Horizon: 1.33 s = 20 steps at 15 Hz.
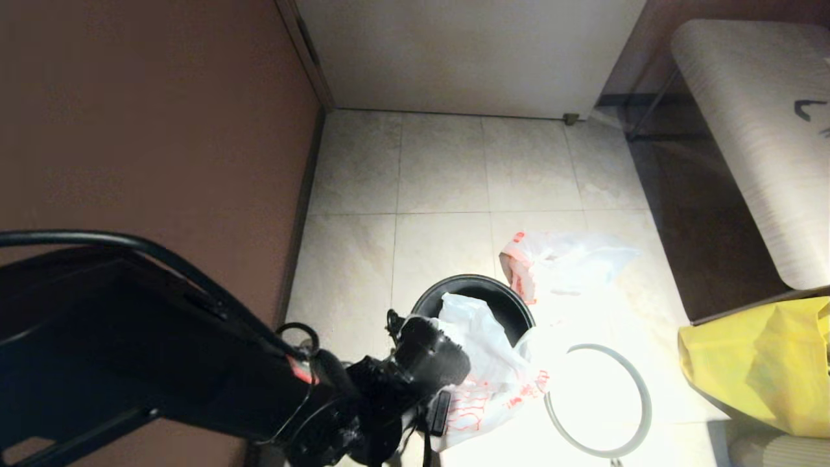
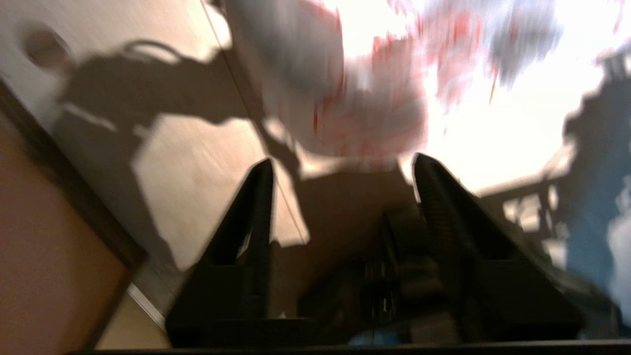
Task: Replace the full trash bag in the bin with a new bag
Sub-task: Put the new garbage bag on the trash can
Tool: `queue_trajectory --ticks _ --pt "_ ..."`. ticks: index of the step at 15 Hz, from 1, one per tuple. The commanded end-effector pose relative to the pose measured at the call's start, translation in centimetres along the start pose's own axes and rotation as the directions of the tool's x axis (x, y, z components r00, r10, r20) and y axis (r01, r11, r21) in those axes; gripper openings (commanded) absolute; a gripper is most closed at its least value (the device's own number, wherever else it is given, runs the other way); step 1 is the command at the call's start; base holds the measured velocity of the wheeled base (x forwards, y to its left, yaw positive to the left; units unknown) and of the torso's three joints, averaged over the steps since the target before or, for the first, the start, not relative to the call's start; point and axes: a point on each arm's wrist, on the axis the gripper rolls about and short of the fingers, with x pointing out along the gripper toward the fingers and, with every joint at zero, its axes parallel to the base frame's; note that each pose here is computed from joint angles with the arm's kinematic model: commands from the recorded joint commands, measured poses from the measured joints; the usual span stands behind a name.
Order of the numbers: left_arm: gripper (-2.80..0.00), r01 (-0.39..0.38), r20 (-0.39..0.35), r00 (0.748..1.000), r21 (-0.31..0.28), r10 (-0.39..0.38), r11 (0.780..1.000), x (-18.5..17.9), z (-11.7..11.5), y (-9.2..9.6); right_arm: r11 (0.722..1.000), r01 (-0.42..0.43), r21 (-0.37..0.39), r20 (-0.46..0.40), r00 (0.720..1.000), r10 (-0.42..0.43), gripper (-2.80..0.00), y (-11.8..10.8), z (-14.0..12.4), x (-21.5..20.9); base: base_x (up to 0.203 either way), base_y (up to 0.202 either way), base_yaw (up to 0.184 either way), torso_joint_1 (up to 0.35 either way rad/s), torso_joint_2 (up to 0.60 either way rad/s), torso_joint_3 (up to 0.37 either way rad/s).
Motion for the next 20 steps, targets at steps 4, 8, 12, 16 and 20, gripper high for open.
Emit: queue_trajectory --ticks 4,8,12,16,20 --pt "-2.80 0.326 0.137 0.937 -0.017 -0.321 0.945 3.8 -5.1 5.0 1.000 0.000 0.000 -0.001 1.000 0.000 -2.80 0.0 0.0 0.0 0.000 0.000 0.000 0.000 0.00 0.000" --pt "-2.80 0.316 0.110 0.939 0.087 -0.325 0.945 9.8 -10.2 8.6 1.000 0.000 0.000 -0.001 1.000 0.000 -2.80 0.0 0.0 0.0 0.000 0.000 0.000 0.000 0.00 0.000" --pt "0.00 0.256 0.101 0.953 0.237 -0.286 0.937 11.6 -11.7 11.5 1.000 0.000 0.000 -0.001 1.000 0.000 -2.80 0.0 0.0 0.0 0.000 0.000 0.000 0.000 0.00 0.000" --pt "0.00 0.274 0.150 0.930 0.328 -0.337 0.904 13.9 -11.1 12.7 1.000 0.000 0.000 -0.001 1.000 0.000 -2.80 0.0 0.0 0.0 0.000 0.000 0.000 0.000 0.00 0.000" --pt "0.00 0.349 0.226 0.863 0.381 -0.452 0.856 15.1 -9.2 11.5 1.000 0.000 0.000 -0.001 1.000 0.000 -2.80 0.0 0.0 0.0 0.000 0.000 0.000 0.000 0.00 0.000"
